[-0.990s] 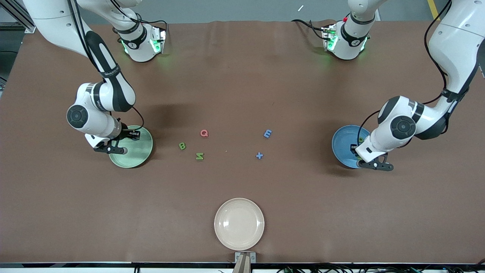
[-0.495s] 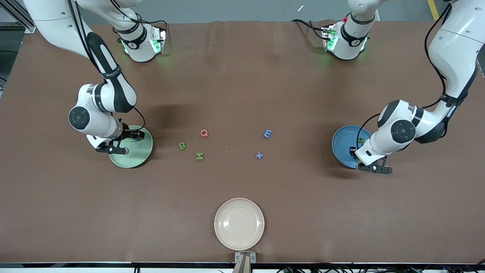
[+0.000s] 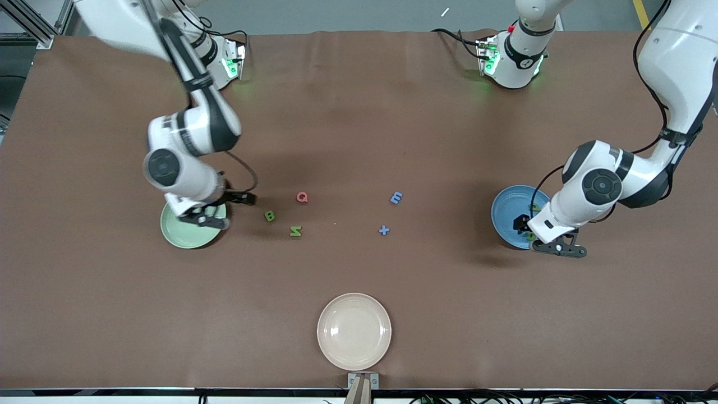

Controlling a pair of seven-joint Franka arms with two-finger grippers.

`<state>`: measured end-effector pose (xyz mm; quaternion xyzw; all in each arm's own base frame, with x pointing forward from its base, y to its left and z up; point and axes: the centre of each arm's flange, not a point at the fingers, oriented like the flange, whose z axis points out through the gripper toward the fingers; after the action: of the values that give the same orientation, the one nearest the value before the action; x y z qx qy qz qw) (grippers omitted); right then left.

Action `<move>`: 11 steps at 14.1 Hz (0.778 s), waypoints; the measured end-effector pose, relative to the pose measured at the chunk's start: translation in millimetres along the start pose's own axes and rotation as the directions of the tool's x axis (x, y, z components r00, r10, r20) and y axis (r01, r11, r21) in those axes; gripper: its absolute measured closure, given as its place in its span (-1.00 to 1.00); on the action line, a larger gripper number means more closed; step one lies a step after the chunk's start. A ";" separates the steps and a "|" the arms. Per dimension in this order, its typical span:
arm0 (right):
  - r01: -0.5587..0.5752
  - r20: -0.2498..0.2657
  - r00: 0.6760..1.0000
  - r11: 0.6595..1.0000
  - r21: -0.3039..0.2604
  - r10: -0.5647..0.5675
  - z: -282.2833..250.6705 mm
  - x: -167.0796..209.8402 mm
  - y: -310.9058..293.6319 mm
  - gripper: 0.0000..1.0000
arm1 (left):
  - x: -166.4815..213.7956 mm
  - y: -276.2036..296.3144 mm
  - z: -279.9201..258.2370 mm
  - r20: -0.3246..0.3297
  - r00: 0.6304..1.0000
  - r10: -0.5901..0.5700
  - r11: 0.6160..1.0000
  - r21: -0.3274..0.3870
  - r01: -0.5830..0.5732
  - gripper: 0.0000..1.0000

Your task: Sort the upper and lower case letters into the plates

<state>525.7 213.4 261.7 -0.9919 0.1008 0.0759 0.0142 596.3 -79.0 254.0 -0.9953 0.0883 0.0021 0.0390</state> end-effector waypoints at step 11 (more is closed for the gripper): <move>-0.045 -0.111 0.992 0.997 0.060 0.052 85.3 -71.1 -114.1 -0.91 | -54.5 280.3 -60.9 -0.012 0.995 0.102 0.994 -0.039 -0.102 -1.00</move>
<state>467.3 343.0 189.8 -0.9911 0.1276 0.0171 0.0352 493.1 -349.3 293.7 -0.9901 0.1391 0.0009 0.0185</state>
